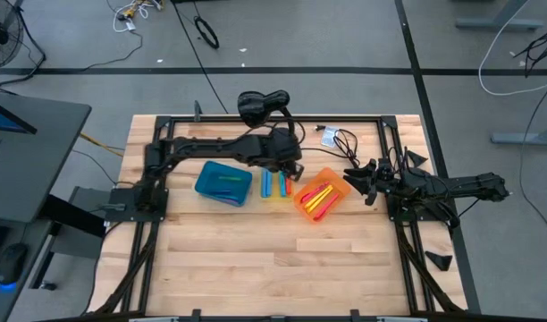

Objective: Pick & Place Markers
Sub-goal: Return to Home Position

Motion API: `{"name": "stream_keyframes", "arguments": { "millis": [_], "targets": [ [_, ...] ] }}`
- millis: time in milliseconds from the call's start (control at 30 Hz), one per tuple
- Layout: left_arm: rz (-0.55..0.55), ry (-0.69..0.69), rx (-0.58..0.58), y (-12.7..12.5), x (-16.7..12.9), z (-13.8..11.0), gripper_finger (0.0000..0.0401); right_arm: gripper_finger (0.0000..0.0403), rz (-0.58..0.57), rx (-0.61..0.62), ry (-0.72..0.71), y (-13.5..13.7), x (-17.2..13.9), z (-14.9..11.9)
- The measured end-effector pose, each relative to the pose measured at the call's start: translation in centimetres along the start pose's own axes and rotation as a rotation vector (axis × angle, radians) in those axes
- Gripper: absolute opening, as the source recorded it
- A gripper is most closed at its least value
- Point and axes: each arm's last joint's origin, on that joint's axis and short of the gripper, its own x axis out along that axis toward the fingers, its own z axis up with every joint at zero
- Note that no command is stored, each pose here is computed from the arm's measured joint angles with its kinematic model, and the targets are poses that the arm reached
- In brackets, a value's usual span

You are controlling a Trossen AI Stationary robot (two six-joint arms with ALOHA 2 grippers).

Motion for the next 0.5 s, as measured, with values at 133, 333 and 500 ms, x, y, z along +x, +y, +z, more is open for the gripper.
{"name": "stream_keyframes", "arguments": {
  "millis": [133,333,500],
  "targets": [
    [-0.177,-0.042,0.225,0.4,-2.3,-1.4,0.0227,0.0160,0.000,0.000,-0.001,0.0,0.0,0.0],
    [-0.289,-0.020,0.471,3.9,-4.7,-6.0,0.0227,0.0160,0.000,0.000,0.000,0.0,0.0,0.0],
    [-0.347,-0.075,0.567,8.0,-7.0,-9.6,0.0227,0.0160,0.001,0.000,0.000,0.0,0.0,0.0]
  ]
}}
